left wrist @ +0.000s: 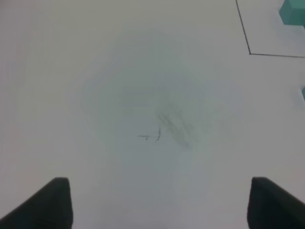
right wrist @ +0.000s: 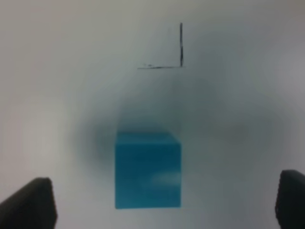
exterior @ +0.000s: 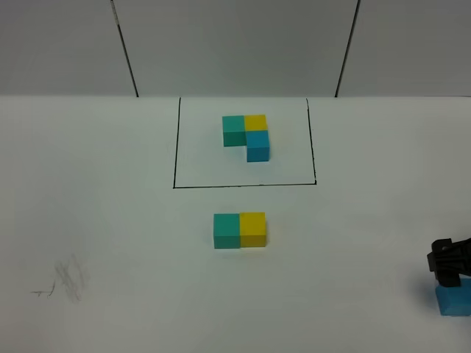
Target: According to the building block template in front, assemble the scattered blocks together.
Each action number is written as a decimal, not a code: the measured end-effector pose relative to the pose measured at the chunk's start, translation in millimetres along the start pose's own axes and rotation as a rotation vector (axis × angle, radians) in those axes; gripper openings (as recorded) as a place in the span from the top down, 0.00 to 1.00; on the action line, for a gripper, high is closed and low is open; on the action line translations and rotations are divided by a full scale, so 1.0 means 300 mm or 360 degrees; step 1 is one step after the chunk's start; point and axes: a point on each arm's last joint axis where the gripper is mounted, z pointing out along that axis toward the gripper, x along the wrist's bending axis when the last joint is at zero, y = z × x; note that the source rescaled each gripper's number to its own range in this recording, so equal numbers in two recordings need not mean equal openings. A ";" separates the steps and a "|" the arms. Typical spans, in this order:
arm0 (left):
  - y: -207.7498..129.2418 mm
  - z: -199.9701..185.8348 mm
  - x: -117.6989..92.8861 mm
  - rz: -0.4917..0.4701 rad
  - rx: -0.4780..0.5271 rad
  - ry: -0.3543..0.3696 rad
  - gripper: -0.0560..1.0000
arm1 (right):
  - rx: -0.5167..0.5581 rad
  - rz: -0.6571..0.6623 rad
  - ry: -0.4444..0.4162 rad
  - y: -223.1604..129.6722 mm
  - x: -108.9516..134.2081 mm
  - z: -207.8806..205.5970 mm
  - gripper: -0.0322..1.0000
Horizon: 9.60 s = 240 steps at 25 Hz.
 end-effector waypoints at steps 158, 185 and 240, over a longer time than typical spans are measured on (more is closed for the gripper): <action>0.000 0.000 0.001 0.0002 0.0000 0.0005 0.34 | 0.0328 0.0022 0.0161 0.220 0.937 0.265 0.70; 0.000 0.000 0.001 0.0002 0.0000 0.0005 0.34 | 0.0262 -0.0194 0.0079 0.275 0.823 -0.030 0.00; 0.000 0.000 0.001 0.0002 0.0000 0.0005 0.34 | -0.1206 0.0132 -0.0083 -0.635 -0.090 -0.570 0.19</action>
